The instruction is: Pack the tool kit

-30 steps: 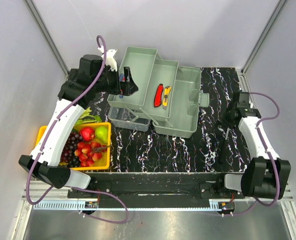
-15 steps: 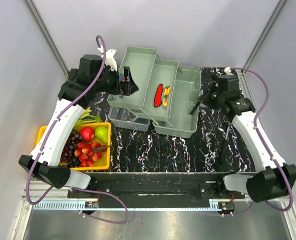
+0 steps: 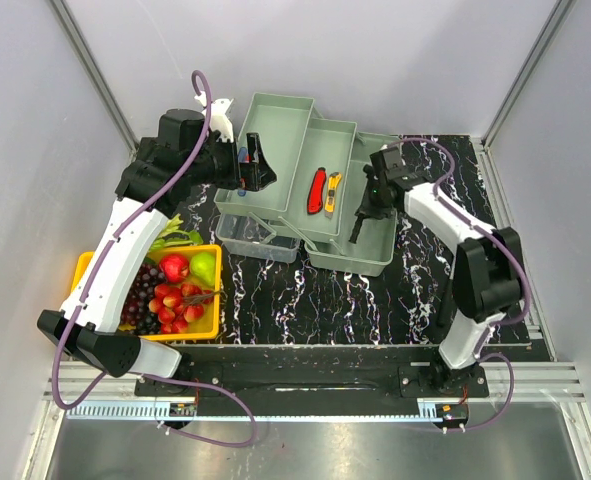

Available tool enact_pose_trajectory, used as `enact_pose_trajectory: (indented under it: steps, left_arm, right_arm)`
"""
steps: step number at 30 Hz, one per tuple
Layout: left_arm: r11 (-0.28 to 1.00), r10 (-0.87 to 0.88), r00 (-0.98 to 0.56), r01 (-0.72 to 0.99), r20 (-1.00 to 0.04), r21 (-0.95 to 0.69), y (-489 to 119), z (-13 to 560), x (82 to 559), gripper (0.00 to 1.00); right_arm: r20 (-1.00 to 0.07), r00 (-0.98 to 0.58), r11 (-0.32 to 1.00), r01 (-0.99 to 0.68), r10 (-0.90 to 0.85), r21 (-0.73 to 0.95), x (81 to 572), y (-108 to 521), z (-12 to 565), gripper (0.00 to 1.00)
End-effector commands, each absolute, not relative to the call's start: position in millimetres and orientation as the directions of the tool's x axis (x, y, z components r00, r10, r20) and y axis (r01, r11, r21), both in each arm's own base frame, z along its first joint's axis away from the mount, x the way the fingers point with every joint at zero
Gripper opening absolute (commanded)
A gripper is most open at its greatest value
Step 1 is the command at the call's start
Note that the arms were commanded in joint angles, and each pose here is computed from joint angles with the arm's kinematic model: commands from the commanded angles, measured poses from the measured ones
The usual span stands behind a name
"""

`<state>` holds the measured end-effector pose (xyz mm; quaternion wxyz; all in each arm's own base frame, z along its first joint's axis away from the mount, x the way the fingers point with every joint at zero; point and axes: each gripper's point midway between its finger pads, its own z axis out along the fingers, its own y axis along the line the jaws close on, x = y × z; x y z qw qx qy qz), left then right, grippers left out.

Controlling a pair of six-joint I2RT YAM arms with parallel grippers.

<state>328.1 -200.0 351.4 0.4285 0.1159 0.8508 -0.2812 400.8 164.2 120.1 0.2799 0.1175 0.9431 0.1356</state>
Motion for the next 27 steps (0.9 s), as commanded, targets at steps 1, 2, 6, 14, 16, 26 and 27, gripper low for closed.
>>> enact_pose_trajectory:
  steps: [1, 2, 6, 14, 16, 26, 27]
  left_arm:
    - [0.806, -0.077, -0.542, 0.461, -0.837, -0.372, -197.9, 379.2, 327.0, 0.99]
    - [0.806, -0.076, -0.541, 0.461, -0.837, -0.371, -198.2, 379.2, 326.9, 0.99]
    - [0.808, -0.073, -0.543, 0.459, -0.836, -0.369, -197.4, 377.6, 327.6, 0.99]
    - [0.809, -0.072, -0.541, 0.459, -0.838, -0.366, -198.2, 378.1, 329.3, 0.99]
    - [0.813, -0.073, -0.538, 0.456, -0.840, -0.363, -197.0, 378.6, 330.2, 0.99]
    - [0.814, -0.072, -0.535, 0.456, -0.842, -0.359, -196.1, 379.5, 330.5, 0.99]
    - [0.814, -0.073, -0.534, 0.457, -0.843, -0.359, -196.2, 379.8, 330.7, 0.99]
  right_arm:
    - [-0.545, -0.802, 0.943, 0.068, 0.246, 0.325, 427.1, 191.2, 123.3, 0.00]
    - [-0.536, -0.809, 0.946, 0.074, 0.241, 0.314, 428.6, 193.6, 116.7, 0.00]
    - [-0.492, -0.835, 0.944, 0.092, 0.246, 0.316, 436.8, 205.3, 94.9, 0.00]
    - [-0.430, -0.864, 0.918, 0.085, 0.261, 0.387, 445.9, 229.7, 72.5, 0.06]
    - [-0.418, -0.868, 0.911, 0.085, 0.267, 0.404, 445.9, 233.5, 69.3, 0.15]
    - [-0.444, -0.848, 0.921, 0.119, 0.289, 0.372, 441.3, 220.8, 80.2, 0.43]
    - [-0.450, -0.846, 0.924, 0.120, 0.287, 0.364, 440.1, 218.4, 83.0, 0.43]
